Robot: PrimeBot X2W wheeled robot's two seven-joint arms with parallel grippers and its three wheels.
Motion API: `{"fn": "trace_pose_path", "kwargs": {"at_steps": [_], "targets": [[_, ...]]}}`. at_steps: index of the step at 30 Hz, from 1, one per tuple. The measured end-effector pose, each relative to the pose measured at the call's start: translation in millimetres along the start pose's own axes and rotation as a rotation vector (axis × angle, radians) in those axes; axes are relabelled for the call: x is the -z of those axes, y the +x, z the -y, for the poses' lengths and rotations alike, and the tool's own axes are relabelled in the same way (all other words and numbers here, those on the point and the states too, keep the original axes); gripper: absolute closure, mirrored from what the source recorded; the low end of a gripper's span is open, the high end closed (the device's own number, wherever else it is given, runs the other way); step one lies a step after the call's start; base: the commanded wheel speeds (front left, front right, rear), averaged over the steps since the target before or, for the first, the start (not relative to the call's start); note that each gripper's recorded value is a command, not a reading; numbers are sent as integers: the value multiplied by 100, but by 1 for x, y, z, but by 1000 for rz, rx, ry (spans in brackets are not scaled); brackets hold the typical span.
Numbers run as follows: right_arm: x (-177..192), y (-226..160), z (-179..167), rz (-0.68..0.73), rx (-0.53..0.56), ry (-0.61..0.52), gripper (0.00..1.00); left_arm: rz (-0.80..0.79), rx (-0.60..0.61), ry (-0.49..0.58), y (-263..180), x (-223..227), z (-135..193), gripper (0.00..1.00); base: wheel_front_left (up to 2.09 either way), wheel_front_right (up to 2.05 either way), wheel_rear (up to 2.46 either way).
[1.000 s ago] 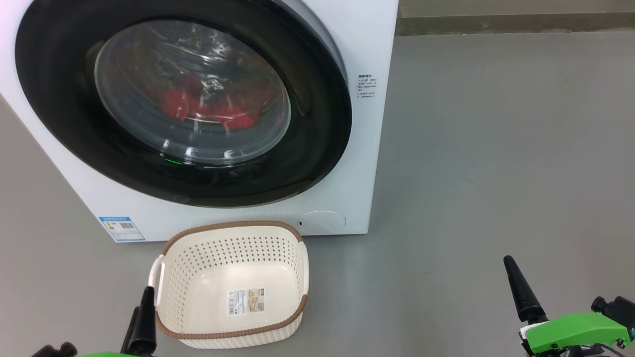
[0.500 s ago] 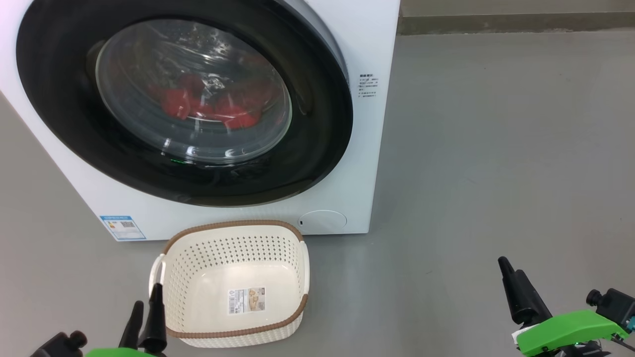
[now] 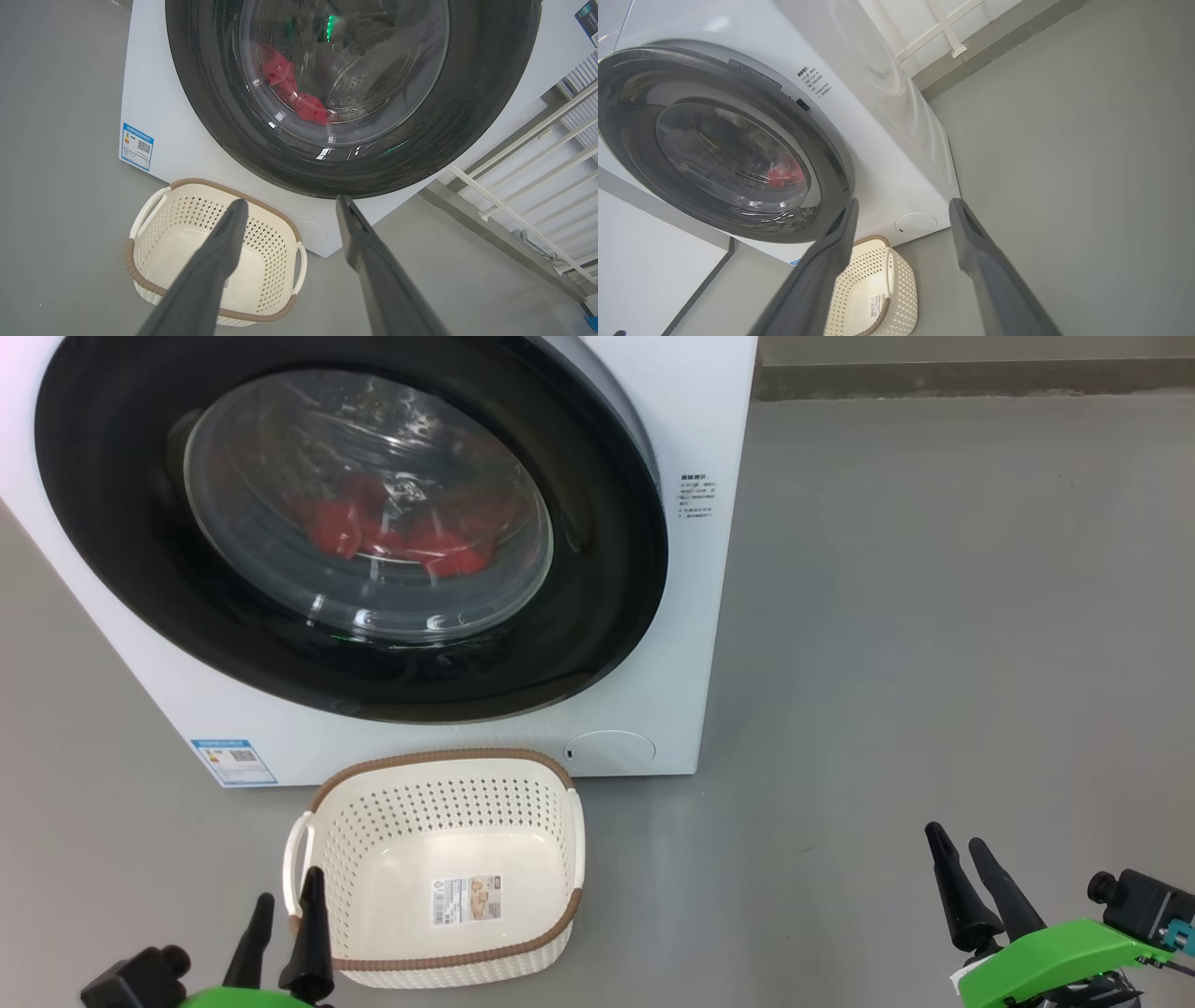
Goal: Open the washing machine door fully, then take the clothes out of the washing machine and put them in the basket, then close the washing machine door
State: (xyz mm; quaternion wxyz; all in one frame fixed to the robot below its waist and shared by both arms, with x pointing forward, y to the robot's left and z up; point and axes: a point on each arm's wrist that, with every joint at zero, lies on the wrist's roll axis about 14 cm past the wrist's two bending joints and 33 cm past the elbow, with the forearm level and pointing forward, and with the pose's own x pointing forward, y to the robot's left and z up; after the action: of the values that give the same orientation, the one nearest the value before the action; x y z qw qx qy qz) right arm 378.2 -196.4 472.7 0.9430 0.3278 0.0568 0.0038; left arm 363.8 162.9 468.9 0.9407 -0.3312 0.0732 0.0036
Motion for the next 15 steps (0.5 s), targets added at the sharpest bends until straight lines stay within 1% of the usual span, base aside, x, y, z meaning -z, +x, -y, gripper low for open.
{"fn": "trace_pose_path", "kwargs": {"at_steps": [15], "targets": [[-2,0,-4,5,-37,-200,0,13,21,209,-4,1,5,0,0,0,0]]}}
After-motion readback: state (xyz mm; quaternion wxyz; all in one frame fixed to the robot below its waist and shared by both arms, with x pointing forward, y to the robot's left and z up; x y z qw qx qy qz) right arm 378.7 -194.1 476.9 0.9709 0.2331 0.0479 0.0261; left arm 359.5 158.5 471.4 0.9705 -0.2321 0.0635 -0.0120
